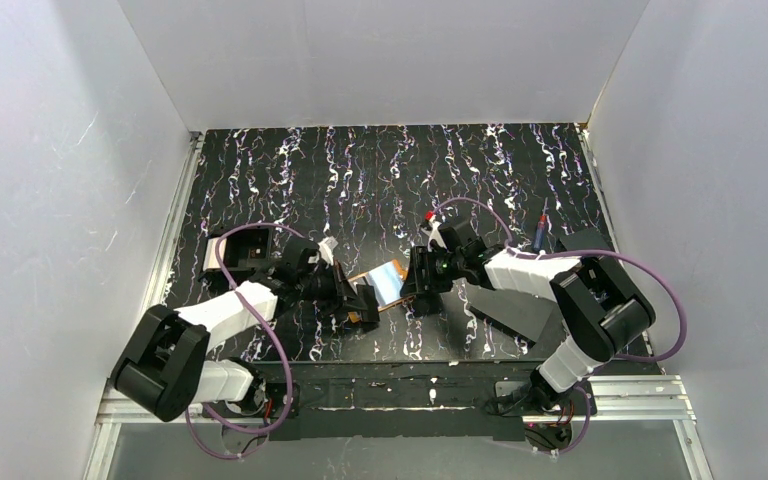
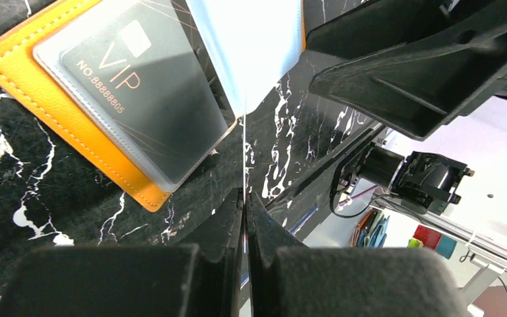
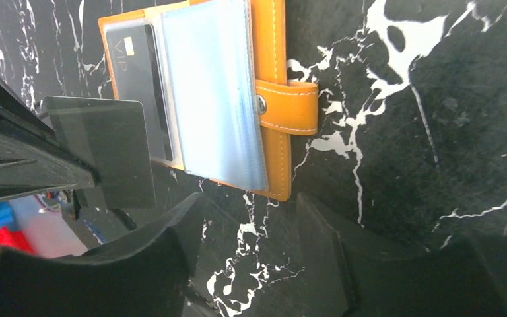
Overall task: Put the credit cards into the card holder
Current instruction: Insert the credit card into the card holder.
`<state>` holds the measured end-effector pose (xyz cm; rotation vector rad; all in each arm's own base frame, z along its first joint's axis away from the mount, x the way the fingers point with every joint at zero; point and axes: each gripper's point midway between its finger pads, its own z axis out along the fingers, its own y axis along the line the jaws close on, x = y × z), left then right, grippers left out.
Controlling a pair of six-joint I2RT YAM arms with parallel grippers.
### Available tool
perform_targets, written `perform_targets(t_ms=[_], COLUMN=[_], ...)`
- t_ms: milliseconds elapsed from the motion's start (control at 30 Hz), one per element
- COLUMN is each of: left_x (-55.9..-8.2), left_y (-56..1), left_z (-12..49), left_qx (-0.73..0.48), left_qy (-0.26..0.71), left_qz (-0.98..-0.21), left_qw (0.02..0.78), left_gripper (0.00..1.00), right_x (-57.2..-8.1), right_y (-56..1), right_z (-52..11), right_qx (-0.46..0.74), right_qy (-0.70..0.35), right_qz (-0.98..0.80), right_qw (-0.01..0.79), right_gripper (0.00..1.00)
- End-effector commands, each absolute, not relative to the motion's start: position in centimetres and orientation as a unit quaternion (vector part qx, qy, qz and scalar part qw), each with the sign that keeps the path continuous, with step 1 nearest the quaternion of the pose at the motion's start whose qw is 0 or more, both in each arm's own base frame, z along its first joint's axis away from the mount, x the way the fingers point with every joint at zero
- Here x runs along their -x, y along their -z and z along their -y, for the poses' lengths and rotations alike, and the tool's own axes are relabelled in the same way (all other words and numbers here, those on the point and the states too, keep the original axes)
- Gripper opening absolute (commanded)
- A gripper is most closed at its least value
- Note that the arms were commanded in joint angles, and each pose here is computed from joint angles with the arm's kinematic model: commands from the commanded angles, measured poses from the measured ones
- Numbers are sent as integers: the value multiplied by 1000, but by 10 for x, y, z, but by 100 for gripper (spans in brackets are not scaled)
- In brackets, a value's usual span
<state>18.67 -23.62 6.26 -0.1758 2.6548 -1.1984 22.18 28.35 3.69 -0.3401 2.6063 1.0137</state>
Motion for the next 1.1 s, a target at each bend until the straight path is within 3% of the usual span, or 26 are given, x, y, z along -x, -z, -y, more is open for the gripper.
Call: perform_targets(t_ms=[0,233,1067], left_x=[-193,-196,-198], left_y=[-71,-69,-49], left_z=[236,235,242], left_qx=[45,56,104], left_qy=[413,418,442], left_qz=[-901,-897,-889], left_qw=[128,128,61], left_gripper=[0,0,0], right_x=[-229,-241,-245], right_y=[-43,-36,-13], right_z=[-277,-283,-286], right_qx=[148,173,181], right_qy=[-334,-330,-323], right_qz=[-914,-913,-918], right_qw=[174,167,139], right_gripper=[65,68,58])
